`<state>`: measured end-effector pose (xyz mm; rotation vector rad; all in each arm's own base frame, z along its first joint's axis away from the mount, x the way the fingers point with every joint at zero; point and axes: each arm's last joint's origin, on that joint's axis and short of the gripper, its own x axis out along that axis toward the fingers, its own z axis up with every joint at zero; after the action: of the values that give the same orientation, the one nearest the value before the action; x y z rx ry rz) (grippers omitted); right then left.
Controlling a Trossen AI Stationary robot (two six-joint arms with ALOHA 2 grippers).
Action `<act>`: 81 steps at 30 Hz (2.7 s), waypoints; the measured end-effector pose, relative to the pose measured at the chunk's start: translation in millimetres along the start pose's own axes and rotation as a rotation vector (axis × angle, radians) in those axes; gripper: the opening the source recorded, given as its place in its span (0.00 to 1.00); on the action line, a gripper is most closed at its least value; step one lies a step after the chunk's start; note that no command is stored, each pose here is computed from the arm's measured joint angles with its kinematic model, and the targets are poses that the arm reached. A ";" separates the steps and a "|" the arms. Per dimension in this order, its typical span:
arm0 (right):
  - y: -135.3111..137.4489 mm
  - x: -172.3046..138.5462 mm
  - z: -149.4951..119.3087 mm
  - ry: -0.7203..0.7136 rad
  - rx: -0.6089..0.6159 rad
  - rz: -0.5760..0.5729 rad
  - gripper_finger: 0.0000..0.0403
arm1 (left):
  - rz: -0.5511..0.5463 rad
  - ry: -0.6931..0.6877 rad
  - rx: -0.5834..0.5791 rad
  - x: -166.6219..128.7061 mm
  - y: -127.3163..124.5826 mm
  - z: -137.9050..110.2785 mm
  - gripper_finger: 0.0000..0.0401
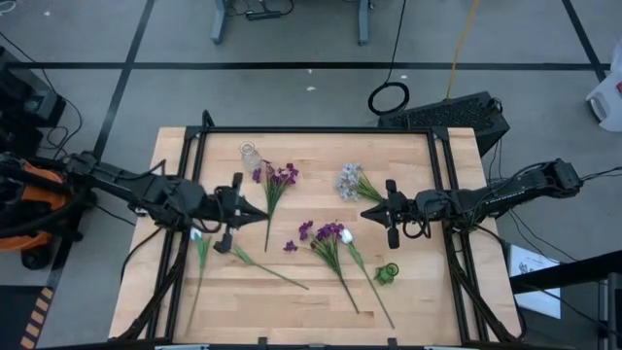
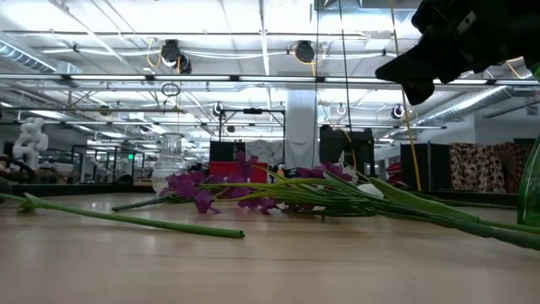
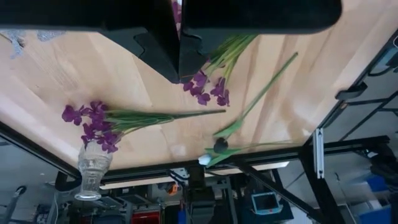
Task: Sort flowers into vase by color
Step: Prepare the flowers
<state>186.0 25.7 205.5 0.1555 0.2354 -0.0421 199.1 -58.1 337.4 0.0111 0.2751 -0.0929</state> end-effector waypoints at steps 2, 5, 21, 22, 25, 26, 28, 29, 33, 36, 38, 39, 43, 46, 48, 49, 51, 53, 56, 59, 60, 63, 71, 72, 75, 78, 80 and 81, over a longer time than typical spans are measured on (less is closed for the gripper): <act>0.0 0.0 -0.2 0.002 -0.001 0.000 0.00 | -0.020 0.024 -0.011 8.8 -4.0 -2.4 0.06; 0.0 0.7 -0.9 0.007 -0.002 -0.001 0.00 | -0.027 0.090 -0.051 23.2 -9.4 -12.6 0.06; 22.7 17.8 -8.5 -0.028 0.166 0.105 0.00 | 0.011 0.353 -0.196 78.2 -54.6 -67.4 0.06; 24.5 19.1 -10.3 -0.023 0.177 0.106 0.00 | 0.014 0.361 -0.207 80.0 -57.2 -69.9 0.06; 28.9 22.6 -15.2 -0.021 0.190 0.075 0.00 | 0.025 0.382 -0.259 84.9 -62.5 -76.2 0.06; 29.8 23.7 -16.6 -0.023 0.188 0.062 0.00 | 0.028 0.389 -0.269 85.8 -63.7 -77.9 0.06; 30.8 25.8 -17.9 -0.035 0.188 0.040 0.00 | 0.034 0.399 -0.296 87.3 -66.1 -80.7 0.06; 31.0 26.8 -18.0 -0.045 0.190 0.033 0.00 | 0.036 0.405 -0.305 87.9 -67.5 -82.1 0.06; 31.7 29.2 -17.8 -0.065 0.196 0.035 0.00 | 0.052 0.422 -0.337 88.1 -69.6 -85.4 0.06; 31.8 29.3 -17.5 -0.069 0.196 0.036 0.00 | 0.106 0.414 -0.392 87.9 -67.7 -86.2 0.06; 31.8 29.3 -17.6 -0.068 0.189 0.036 0.00 | 0.136 0.428 -0.395 86.3 -67.8 -88.5 0.06; 31.8 29.3 -17.6 -0.068 0.189 0.036 0.00 | 0.151 0.440 -0.397 84.9 -68.3 -90.2 0.06; 31.7 29.3 -17.6 -0.067 0.194 0.035 0.00 | 0.230 0.508 -0.400 78.9 -67.0 -98.7 0.06; 31.6 29.3 -17.7 -0.067 0.223 0.034 0.00 | 0.298 0.528 -0.422 74.3 -67.4 -103.2 0.06; 31.3 29.4 -18.1 -0.066 0.224 0.023 0.00 | 0.316 0.542 -0.444 71.4 -69.5 -105.5 0.06; 30.9 29.4 -18.3 -0.066 0.224 0.011 0.00 | 0.318 0.548 -0.452 70.3 -70.7 -106.3 0.06; 30.0 29.4 -19.5 -0.060 0.221 -0.011 0.00 | 0.319 0.553 -0.467 68.4 -73.5 -107.3 0.06; 29.0 29.7 -20.5 -0.050 0.217 -0.026 0.00 | 0.323 0.563 -0.475 66.1 -76.0 -108.7 0.06; 27.1 33.5 -18.6 0.015 0.207 -0.062 0.00 | 0.325 0.571 -0.492 63.3 -79.9 -110.2 0.06; 24.5 37.2 -14.4 0.200 0.198 -0.135 0.00 | 0.338 0.561 -0.481 62.1 -80.9 -110.6 0.06; 23.2 37.5 -11.9 0.281 0.197 -0.168 0.00 | 0.347 0.552 -0.476 62.1 -80.7 -110.4 0.06; 19.4 33.0 2.1 0.481 0.173 -0.282 0.00 | 0.382 0.516 -0.460 62.2 -79.4 -109.7 0.06; -1.7 18.0 38.1 0.708 0.117 -0.466 0.01 | 0.522 0.387 -0.408 64.8 -69.8 -106.0 0.06; -6.7 17.8 38.9 0.728 0.119 -0.465 0.02 | 0.540 0.374 -0.403 65.3 -67.9 -105.5 0.06; -22.4 17.1 39.5 0.783 0.147 -0.451 0.07 | 0.583 0.347 -0.400 67.3 -61.9 -104.2 0.06; -39.6 18.3 38.0 0.832 0.191 -0.461 0.13 | 0.618 0.329 -0.401 69.2 -56.2 -103.2 0.06; -50.1 19.8 36.9 0.853 0.214 -0.469 0.19 | 0.626 0.328 -0.391 70.6 -53.2 -102.5 0.06; -55.0 21.0 36.0 0.862 0.227 -0.472 0.21 | 0.628 0.328 -0.390 71.1 -52.2 -102.3 0.06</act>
<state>211.3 -34.8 226.9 0.3374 1.1277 -0.4775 234.7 -114.1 219.7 -0.2752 0.6011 0.5928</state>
